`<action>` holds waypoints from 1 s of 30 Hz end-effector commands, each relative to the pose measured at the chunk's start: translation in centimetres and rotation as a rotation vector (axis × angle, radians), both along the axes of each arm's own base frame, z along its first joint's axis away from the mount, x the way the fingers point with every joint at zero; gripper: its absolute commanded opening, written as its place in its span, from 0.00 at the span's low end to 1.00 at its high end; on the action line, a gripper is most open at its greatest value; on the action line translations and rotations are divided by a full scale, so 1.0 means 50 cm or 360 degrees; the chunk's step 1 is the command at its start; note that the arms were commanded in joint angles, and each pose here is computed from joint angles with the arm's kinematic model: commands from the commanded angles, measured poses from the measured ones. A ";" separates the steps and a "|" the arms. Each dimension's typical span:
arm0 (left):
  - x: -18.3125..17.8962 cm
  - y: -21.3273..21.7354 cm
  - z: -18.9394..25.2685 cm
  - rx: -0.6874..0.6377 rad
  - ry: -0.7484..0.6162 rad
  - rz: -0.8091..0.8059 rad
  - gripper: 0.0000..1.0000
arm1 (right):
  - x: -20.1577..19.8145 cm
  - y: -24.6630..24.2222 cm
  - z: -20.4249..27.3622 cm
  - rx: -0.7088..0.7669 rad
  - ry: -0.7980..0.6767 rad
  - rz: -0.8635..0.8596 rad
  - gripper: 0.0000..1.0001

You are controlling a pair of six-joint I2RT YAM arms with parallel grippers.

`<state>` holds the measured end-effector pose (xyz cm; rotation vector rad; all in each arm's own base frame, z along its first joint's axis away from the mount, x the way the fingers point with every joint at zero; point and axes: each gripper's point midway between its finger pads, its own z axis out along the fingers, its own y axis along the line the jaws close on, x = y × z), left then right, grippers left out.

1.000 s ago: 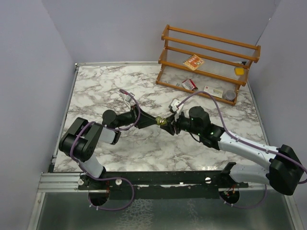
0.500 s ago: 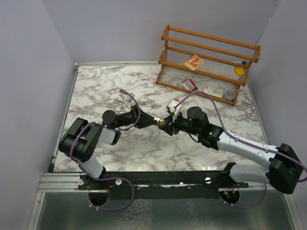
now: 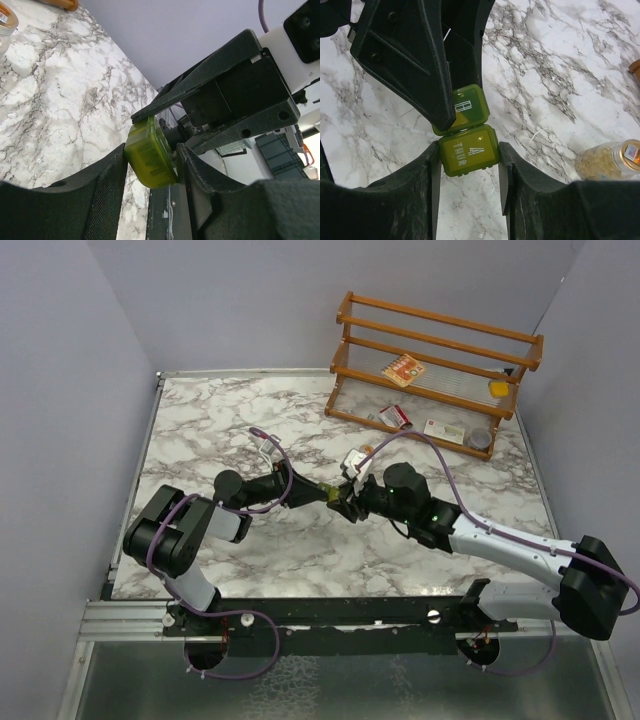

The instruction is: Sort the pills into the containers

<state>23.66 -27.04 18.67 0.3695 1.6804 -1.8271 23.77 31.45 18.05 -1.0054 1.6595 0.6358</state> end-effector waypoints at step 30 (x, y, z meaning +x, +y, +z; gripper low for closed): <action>0.050 0.018 0.016 0.0513 -0.0328 0.0357 0.00 | 0.054 0.032 0.063 0.0006 -0.0225 -0.0094 0.28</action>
